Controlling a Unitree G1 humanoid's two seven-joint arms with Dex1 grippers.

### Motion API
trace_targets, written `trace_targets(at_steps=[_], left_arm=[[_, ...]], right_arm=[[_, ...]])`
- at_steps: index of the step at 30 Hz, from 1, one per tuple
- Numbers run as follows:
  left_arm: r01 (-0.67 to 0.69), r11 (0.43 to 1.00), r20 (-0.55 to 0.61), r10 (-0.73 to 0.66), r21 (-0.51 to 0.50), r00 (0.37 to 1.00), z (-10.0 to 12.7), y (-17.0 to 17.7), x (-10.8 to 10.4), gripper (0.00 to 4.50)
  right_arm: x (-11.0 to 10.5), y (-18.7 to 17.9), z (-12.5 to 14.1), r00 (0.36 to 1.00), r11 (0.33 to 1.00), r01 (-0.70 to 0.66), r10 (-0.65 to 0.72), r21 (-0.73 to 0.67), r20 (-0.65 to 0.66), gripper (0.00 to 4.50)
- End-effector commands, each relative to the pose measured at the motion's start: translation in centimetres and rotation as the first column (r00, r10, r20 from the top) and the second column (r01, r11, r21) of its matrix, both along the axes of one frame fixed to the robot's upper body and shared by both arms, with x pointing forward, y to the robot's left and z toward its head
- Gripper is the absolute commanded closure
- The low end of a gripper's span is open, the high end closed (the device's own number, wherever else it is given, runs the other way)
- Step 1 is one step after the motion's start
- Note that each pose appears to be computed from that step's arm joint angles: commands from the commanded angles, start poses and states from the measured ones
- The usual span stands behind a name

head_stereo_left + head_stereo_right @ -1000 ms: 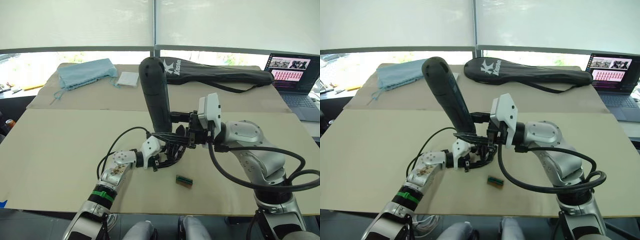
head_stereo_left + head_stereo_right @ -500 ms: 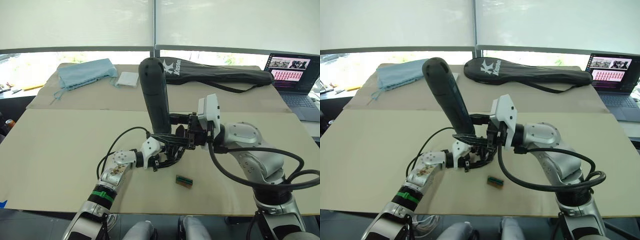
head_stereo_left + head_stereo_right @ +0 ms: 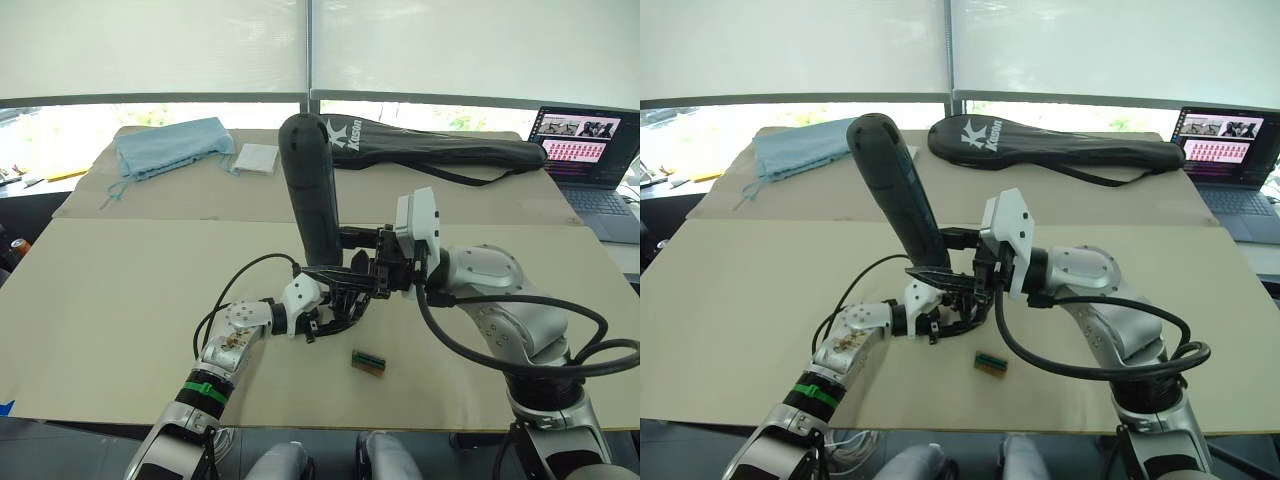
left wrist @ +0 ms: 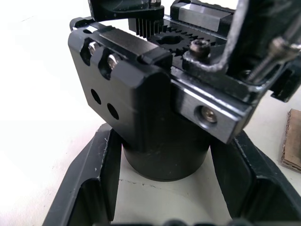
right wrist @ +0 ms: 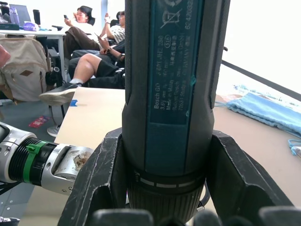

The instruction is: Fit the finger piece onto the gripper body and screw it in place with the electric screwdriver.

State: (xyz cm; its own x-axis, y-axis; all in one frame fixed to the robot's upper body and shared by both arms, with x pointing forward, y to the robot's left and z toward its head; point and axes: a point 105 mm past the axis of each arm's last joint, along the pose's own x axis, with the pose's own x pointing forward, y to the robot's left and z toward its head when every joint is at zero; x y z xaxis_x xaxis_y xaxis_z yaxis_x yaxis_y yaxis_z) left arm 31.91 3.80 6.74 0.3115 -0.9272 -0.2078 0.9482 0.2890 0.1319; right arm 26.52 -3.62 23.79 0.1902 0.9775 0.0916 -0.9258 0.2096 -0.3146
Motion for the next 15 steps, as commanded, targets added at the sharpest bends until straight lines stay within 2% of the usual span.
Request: trace_targets(at_steps=[1, 15], left_arm=[[0.022, 0.996, -0.112, -0.012, 0.09, 0.994, -3.5, 0.2, -1.3, 2.25], [0.019, 0.995, -0.097, -0.01, 0.093, 0.995, -3.3, 0.3, -1.2, 2.25]], right_arm=[[0.2, -0.4, -0.1, 0.999, 0.999, 0.032, -0.032, 0.041, -0.006, 2.58], [1.4, -0.7, -1.3, 0.994, 0.994, 0.103, -0.102, 0.026, -0.036, 2.58]])
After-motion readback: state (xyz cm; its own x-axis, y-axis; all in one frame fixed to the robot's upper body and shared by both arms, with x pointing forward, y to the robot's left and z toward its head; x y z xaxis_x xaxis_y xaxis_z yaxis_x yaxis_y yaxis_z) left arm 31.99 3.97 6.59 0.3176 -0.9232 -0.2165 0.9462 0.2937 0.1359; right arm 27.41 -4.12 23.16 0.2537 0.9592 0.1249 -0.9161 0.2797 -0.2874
